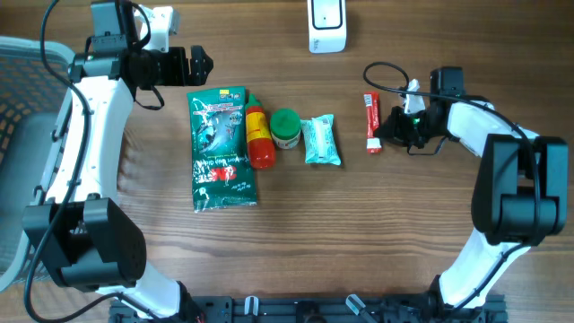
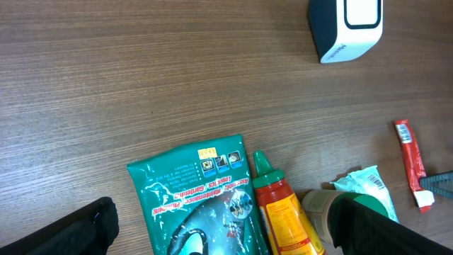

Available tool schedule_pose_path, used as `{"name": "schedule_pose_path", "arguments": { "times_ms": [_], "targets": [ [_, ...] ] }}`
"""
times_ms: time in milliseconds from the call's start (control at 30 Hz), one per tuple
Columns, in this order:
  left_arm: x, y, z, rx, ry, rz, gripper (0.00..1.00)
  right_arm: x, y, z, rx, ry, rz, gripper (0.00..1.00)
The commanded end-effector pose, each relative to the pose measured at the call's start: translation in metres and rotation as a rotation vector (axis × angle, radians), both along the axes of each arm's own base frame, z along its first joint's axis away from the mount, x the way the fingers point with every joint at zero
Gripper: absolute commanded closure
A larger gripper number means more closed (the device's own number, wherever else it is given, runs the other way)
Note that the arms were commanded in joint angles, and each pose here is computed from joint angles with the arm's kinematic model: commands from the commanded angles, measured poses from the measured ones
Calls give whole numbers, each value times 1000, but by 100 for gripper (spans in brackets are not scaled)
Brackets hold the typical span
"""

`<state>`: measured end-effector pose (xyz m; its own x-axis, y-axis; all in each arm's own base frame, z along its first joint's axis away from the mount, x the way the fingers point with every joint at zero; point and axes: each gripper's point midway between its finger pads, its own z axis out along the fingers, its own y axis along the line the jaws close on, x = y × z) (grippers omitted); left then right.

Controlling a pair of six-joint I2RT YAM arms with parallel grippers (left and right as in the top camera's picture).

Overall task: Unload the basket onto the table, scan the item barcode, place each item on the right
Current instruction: 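Lift the Nescafe stick up toward the white scanner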

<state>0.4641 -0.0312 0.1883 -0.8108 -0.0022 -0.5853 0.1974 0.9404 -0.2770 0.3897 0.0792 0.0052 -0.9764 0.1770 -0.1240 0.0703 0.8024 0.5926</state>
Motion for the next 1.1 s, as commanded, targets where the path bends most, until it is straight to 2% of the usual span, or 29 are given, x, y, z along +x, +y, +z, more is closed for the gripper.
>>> {"name": "schedule_pose_path", "arguments": {
  "times_ms": [0,133,267,467,600,667,833,967,1067],
  "targets": [
    [1,1,10,11,-31,-13,0,9,14,55,63,-167,70,95],
    [1,1,10,11,-31,-13,0,13,16,101,68,-295,81,96],
    [1,1,10,11,-31,-13,0,10,37,162,205,-474,173,96],
    [1,1,10,11,-31,-13,0,-14,44,238,245,-643,208,96],
    [1,1,10,11,-31,-13,0,-15,39,245,202,-649,163,96],
    [1,1,10,11,-31,-13,0,-11,35,237,157,-619,118,96],
    [1,1,10,11,-31,-13,0,11,27,220,-161,-613,-13,96],
    [1,1,10,11,-31,-13,0,40,18,216,-410,-644,-42,96],
    [1,1,10,11,-31,-13,0,78,15,205,-597,-666,-25,96]
  ]
}}
